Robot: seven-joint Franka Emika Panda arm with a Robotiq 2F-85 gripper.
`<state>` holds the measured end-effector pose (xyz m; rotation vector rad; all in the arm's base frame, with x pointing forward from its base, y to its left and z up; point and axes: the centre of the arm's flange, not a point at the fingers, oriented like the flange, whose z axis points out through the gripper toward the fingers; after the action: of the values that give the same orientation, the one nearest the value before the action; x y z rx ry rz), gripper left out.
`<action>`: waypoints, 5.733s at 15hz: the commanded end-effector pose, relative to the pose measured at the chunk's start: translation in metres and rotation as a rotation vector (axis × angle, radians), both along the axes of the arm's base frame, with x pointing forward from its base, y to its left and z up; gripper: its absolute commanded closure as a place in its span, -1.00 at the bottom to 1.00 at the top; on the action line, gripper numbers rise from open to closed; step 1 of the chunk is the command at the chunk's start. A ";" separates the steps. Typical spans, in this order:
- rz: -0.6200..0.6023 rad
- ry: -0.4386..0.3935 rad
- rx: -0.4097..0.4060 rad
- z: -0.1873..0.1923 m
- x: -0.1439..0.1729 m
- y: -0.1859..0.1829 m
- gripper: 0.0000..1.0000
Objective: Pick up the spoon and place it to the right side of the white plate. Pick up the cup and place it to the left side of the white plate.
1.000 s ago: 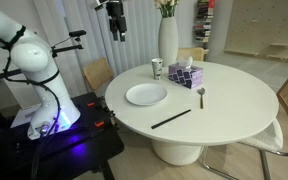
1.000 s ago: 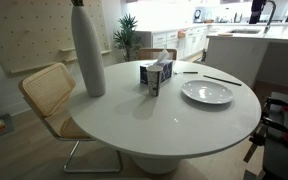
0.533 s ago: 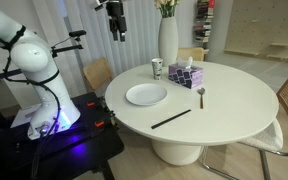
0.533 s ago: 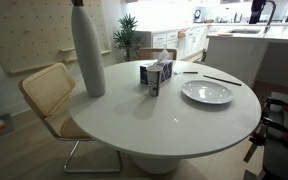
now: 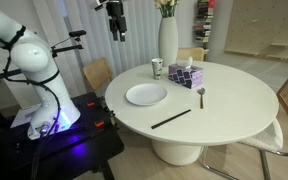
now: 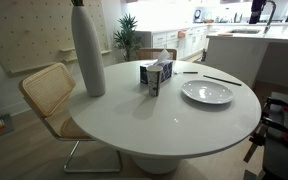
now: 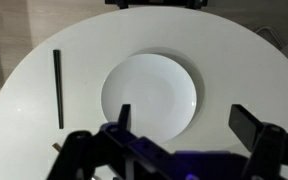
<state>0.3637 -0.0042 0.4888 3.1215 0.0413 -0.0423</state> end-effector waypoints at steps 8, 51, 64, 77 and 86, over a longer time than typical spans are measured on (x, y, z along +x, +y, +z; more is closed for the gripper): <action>0.000 0.000 0.000 0.000 0.000 0.000 -1.00; 0.583 0.053 -0.060 -0.155 0.313 -0.263 -1.00; 0.607 0.041 -0.071 -0.233 0.327 -0.266 -1.00; 0.594 0.021 -0.058 -0.277 0.333 -0.285 -1.00; 0.601 0.057 -0.025 -0.324 0.340 -0.287 -1.00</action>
<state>0.6895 -0.2850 0.1727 2.9345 0.9103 -0.1342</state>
